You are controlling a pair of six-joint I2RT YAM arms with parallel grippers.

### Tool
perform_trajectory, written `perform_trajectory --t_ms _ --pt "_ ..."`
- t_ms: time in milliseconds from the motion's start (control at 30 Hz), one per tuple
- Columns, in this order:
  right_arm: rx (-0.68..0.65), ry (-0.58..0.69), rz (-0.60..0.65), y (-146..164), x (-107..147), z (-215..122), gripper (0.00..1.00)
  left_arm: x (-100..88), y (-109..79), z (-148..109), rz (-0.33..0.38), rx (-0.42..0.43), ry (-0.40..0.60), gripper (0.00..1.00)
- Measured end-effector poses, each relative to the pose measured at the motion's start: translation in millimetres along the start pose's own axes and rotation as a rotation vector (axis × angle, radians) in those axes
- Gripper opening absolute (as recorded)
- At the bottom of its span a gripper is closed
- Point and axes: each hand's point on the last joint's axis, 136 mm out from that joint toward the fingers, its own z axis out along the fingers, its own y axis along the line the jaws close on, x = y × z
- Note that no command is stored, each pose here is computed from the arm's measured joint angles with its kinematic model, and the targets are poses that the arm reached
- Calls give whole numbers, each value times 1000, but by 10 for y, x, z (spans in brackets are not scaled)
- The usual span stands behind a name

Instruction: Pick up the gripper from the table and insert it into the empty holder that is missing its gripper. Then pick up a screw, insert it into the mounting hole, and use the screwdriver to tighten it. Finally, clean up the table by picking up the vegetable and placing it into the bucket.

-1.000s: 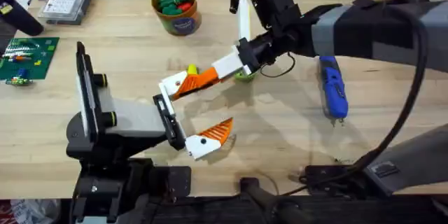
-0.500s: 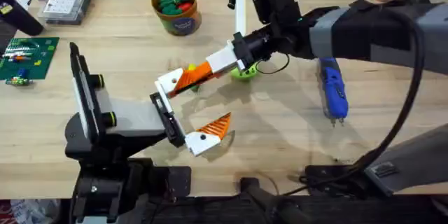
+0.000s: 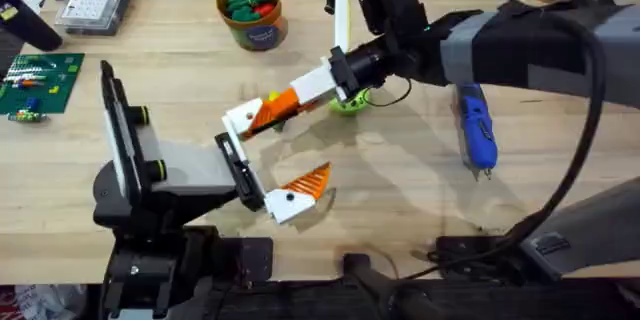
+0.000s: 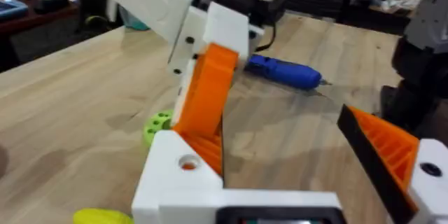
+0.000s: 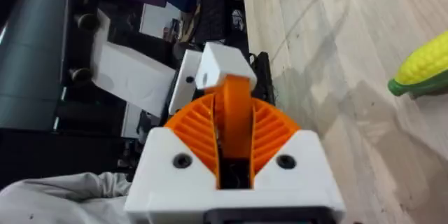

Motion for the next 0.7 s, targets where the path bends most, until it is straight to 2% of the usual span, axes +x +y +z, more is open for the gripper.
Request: perform_trajectory --t_ms 133,633,700 --pt "8 4 -12 -1 9 46 217 3 -63 3 -5 35 2 991" --pt "15 0 -14 -12 -1 44 412 7 -99 2 -11 55 3 991" --pt "16 -4 -11 -19 -8 31 496 7 -100 2 -11 56 3 991"
